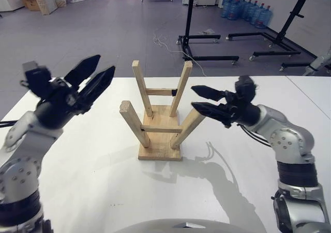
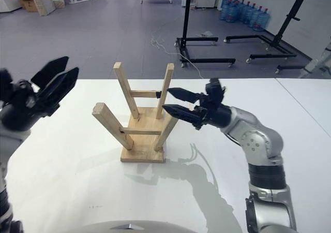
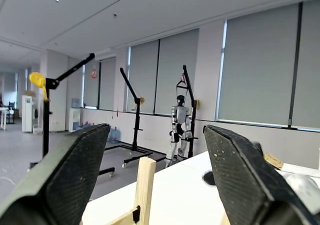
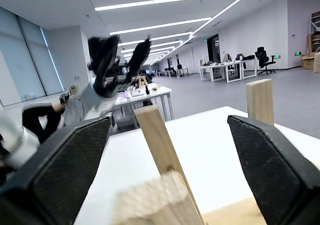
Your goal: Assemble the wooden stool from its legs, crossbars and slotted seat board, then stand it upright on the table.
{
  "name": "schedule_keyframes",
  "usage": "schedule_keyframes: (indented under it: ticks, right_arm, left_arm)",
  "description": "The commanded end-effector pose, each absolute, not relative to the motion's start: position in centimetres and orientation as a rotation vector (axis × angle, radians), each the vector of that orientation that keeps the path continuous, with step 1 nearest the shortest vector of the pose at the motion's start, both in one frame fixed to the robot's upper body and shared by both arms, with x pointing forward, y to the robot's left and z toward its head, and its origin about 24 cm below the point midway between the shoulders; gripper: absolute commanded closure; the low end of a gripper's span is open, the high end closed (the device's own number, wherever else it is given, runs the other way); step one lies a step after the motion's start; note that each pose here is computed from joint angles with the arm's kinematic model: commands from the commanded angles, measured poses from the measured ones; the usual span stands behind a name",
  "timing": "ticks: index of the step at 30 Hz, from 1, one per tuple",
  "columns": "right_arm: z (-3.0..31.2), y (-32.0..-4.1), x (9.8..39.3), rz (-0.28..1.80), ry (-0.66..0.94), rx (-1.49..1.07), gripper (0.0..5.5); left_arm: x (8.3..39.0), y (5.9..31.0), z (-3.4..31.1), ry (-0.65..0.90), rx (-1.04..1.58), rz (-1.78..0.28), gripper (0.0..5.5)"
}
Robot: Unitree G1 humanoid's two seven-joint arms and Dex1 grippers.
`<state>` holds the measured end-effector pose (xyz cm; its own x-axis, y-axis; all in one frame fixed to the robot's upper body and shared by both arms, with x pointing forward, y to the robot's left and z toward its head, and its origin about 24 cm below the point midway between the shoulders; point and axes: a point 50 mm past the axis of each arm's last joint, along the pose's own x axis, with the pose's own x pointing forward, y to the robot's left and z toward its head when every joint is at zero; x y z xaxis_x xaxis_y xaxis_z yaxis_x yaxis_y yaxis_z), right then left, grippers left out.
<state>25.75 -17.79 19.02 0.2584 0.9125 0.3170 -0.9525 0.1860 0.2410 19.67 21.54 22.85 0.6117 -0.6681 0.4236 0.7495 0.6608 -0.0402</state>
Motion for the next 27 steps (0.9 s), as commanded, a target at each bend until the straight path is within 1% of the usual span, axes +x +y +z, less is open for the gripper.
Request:
schedule_keyframes:
  ticks: [1, 4, 6, 7, 8, 10, 12, 15, 19, 24, 27]
  right_arm:
    - [21.2, -19.6, 26.7, 1.194, -0.236, 0.524, 1.21]
    - [19.0, -19.3, 29.1, 1.039, -0.174, 0.433, 1.21]
    - [17.7, -18.0, 30.1, 1.021, -0.147, 0.383, 1.21]
    - [16.9, -17.2, 30.5, 1.020, -0.131, 0.339, 1.21]
    - [16.1, -16.6, 30.6, 1.024, -0.114, 0.294, 1.21]
    - [14.3, -15.6, 30.0, 1.063, -0.071, 0.192, 1.21]
    - [13.0, -15.0, 29.1, 1.103, -0.040, 0.160, 1.21]
    - [12.3, -14.7, 28.1, 1.147, -0.024, 0.156, 1.21]
    - [12.3, -14.4, 27.4, 1.195, -0.005, 0.129, 1.21]
    - [12.4, -12.1, 24.9, 1.330, 0.021, 0.109, 1.21]
    - [12.3, -11.3, 23.3, 1.416, 0.061, 0.040, 1.21]
  left_arm:
    - [17.9, 22.5, 21.3, -0.292, -0.193, -0.818, 2.05]
    - [17.3, 20.7, 19.9, -0.239, -0.273, -0.903, 2.05]
    - [17.3, 19.2, 17.6, -0.130, -0.321, -0.934, 2.05]
    - [17.4, 18.8, 16.1, -0.062, -0.331, -0.916, 2.05]
    - [17.5, 18.6, 14.8, -0.005, -0.328, -0.889, 2.05]
    - [18.5, 19.3, 12.3, 0.093, -0.295, -0.771, 2.05]
    - [19.1, 20.1, 10.6, 0.154, -0.238, -0.683, 2.05]
    - [19.8, 20.6, 9.7, 0.172, -0.201, -0.632, 2.05]
    - [21.1, 20.2, 9.6, 0.150, -0.167, -0.603, 2.05]
    - [23.1, 19.7, 9.9, 0.118, -0.136, -0.563, 2.05]
    - [25.0, 19.8, 9.4, 0.132, -0.133, -0.460, 2.05]
